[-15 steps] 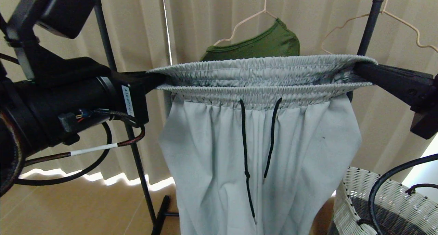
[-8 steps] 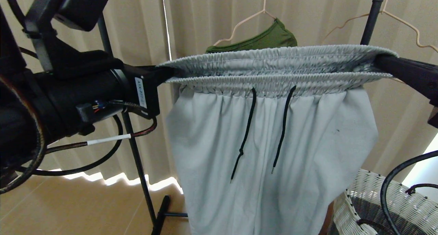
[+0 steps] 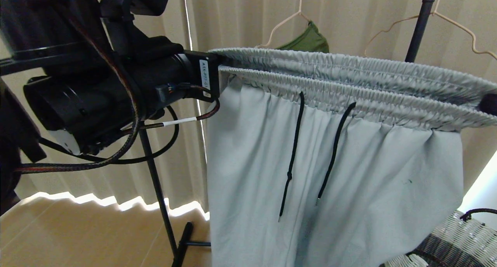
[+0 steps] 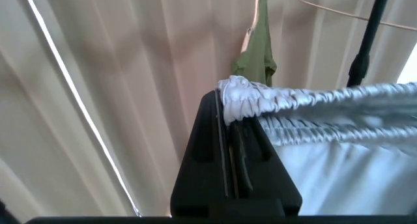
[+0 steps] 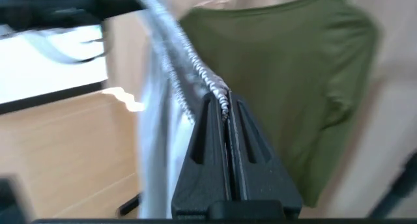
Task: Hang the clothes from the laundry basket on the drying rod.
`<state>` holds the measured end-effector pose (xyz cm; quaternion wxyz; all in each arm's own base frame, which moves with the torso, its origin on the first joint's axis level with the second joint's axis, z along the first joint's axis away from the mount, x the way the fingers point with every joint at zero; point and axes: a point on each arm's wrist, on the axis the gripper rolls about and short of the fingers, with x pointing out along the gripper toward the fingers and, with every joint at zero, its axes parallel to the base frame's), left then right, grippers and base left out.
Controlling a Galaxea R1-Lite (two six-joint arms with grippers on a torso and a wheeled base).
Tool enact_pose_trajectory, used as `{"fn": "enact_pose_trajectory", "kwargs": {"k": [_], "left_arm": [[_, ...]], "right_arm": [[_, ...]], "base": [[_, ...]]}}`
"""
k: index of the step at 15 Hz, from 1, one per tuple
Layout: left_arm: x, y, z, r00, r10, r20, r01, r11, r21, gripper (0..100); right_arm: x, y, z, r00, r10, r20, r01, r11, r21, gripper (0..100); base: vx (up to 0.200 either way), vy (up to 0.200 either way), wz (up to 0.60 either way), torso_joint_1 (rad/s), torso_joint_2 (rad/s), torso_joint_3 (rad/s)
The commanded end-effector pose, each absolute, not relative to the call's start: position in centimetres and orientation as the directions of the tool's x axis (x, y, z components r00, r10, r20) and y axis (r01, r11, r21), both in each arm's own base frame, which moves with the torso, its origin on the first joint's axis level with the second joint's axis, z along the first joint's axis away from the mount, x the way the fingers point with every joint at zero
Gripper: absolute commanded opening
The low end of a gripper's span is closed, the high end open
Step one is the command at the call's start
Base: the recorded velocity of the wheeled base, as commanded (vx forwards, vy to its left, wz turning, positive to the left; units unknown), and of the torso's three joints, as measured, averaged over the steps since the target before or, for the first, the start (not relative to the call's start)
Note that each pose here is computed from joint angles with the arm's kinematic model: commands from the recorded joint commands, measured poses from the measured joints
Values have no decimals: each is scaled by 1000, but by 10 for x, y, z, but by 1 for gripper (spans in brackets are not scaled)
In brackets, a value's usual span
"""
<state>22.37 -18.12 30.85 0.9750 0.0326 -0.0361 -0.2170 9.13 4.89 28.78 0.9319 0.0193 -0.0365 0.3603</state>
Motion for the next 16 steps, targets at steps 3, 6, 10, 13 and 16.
{"fn": "enact_pose_trajectory", "kwargs": {"k": [3, 6, 10, 13, 16], "left_arm": [[232, -188, 303, 905, -423, 37, 420, 905, 68, 0], [230, -185, 303, 908, -417, 37, 415, 908, 57, 0], [208, -166, 298, 907, -420, 19, 418, 905, 79, 0], [198, -151, 289, 908, -418, -9, 414, 898, 149, 0], [180, -139, 289, 831, -557, 3, 550, 821, 156, 0]], "right_arm": [[79, 44, 283, 724, 683, 91, -686, 727, 4, 0], [90, 48, 281, 736, 674, 64, -676, 737, 13, 0], [122, 56, 276, 774, 633, 25, -633, 774, 12, 0], [162, 57, 272, 821, 569, 34, -570, 822, -3, 0], [205, 66, 268, 829, 550, 101, -551, 834, -21, 0]], "base": [[0, 0, 0, 0, 0, 0], [0, 0, 0, 0, 0, 0], [0, 0, 0, 0, 0, 0], [0, 0, 0, 0, 0, 0], [0, 0, 0, 0, 0, 0]]}}
